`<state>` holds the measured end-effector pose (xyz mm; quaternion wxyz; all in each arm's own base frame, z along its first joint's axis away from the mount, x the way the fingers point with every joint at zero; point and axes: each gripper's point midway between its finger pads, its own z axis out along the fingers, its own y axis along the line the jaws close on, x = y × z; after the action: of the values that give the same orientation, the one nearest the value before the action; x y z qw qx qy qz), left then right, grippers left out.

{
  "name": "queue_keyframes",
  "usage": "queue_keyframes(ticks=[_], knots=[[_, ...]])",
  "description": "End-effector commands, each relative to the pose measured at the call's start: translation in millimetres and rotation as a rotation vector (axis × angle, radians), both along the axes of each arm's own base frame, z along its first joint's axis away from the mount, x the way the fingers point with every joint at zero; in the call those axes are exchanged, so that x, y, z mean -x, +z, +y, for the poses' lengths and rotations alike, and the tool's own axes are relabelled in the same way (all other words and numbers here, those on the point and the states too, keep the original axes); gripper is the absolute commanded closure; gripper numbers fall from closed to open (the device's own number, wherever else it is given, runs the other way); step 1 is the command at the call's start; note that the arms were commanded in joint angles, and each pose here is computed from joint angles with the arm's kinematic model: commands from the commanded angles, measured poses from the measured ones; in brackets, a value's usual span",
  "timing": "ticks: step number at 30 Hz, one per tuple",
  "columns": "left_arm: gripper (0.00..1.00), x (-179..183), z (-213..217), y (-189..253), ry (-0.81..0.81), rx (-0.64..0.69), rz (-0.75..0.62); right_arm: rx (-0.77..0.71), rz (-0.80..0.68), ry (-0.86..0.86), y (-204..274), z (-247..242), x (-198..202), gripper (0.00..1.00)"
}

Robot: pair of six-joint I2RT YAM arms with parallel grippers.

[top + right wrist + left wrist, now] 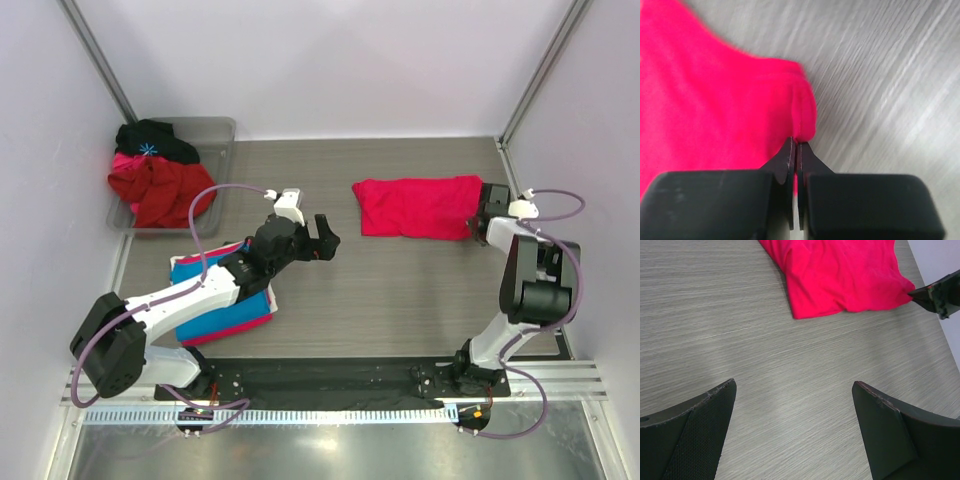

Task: Fold and stack the t-shirts
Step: Flatten the tshirt out

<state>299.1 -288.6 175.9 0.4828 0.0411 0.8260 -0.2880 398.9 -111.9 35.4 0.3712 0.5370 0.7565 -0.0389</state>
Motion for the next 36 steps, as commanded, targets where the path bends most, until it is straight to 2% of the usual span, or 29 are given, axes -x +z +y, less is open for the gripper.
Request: queue_keyframes(ticks=[1,2,4,6,11,14,20,26,29,31,32,33,36], knots=[[0.02,-3.9,-0.1,20.8,0.001,0.027,-0.056,0.144,-0.086,0.056,79.2,7.2,-3.9,0.99],[0.02,-2.6,-1.2,18.5,-0.003,0.024,-0.050,0.180,-0.161,0.082,119.1,16.4,-7.3,0.99],[0.01,-2.0,-2.8,19.3,-0.006,0.024,-0.053,0.246,-0.198,0.116,154.2,22.6,0.5,0.99],[0.02,-1.1,-5.6,16.5,-0.013,0.018,-0.047,0.272,-0.352,0.173,218.0,41.1,6.7,0.99],[0.01,4.1,-18.0,13.1,-0.041,-0.010,-0.055,0.223,-0.653,0.408,352.3,92.8,22.3,0.99],[0.01,11.4,-33.2,7.0,-0.090,-0.046,-0.061,0.191,-0.742,0.529,399.5,125.4,39.1,0.99],[0.01,32.2,-69.7,0.4,-0.210,-0.119,-0.098,0.130,-0.802,0.632,435.3,153.8,62.2,0.99],[0.00,63.5,-100.6,9.2,-0.331,-0.168,-0.200,0.094,-0.771,0.687,425.0,165.6,63.6,0.99],[0.00,68.1,-113.1,23.6,-0.311,-0.141,-0.261,0.067,-0.765,0.725,420.6,173.9,65.9,0.99],[0.00,65.2,-125.7,24.4,-0.279,-0.144,-0.242,0.066,-0.757,0.722,419.0,172.9,68.8,0.99],[0.00,63.8,-135.5,38.6,-0.271,-0.119,-0.226,0.068,-0.752,0.716,416.8,171.9,70.0,0.99],[0.00,61.5,-145.3,28.1,-0.276,-0.139,-0.209,0.072,-0.759,0.711,418.8,170.4,75.1,0.99],[0.04,55.0,-166.7,45.8,-0.254,-0.130,-0.226,0.099,-0.764,0.664,420.9,160.5,82.2,0.99]])
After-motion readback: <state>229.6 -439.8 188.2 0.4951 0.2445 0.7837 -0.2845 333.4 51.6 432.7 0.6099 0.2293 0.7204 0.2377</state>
